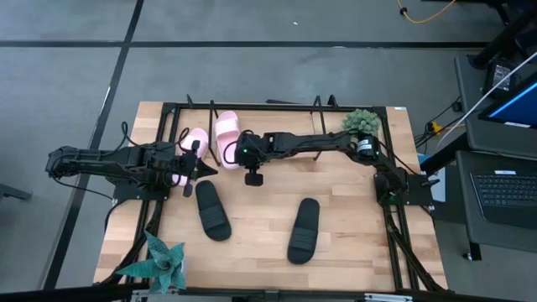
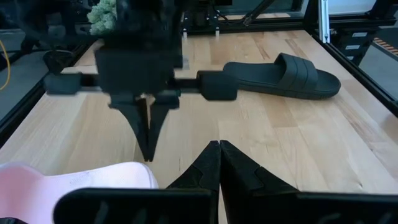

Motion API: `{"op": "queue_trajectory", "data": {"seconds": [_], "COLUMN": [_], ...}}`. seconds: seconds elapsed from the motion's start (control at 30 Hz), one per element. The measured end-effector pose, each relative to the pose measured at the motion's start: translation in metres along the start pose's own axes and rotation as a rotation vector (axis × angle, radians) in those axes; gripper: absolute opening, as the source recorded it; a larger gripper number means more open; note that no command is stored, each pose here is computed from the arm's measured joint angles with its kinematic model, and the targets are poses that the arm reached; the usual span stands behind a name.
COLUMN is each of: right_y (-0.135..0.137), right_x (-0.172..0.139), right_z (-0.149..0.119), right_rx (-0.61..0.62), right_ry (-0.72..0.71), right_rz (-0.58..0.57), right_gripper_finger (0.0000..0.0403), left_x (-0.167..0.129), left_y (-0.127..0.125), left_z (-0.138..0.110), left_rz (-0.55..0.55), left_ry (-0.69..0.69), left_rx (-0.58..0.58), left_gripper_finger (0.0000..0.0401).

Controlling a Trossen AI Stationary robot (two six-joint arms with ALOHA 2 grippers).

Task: Pick and place slides into the shelf
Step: Put the right pink slide on the shelf

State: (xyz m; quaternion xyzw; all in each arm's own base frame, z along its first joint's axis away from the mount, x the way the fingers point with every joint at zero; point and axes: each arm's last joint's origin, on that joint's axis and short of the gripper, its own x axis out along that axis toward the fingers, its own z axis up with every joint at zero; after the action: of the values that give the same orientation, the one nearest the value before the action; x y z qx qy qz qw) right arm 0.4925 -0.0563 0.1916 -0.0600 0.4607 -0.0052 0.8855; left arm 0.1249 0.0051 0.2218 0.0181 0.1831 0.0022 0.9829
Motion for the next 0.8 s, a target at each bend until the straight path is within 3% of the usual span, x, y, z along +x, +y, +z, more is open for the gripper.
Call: {"op": "queue_trajectory", "data": {"seconds": [0.8], "right_y": [-0.0008], "right_x": [0.006], "right_z": [0.0082], "right_rx": [-0.053], "right_ry": [-0.104], "right_rz": [0.004], "right_gripper_finger": [0.0], "left_x": [0.0], "left_y": [0.0], "left_z": [0.0], "left_rz": [0.0], "left_ry": [0.0], "left_rx": [-0.024], "left_gripper_finger": [0.0]}}
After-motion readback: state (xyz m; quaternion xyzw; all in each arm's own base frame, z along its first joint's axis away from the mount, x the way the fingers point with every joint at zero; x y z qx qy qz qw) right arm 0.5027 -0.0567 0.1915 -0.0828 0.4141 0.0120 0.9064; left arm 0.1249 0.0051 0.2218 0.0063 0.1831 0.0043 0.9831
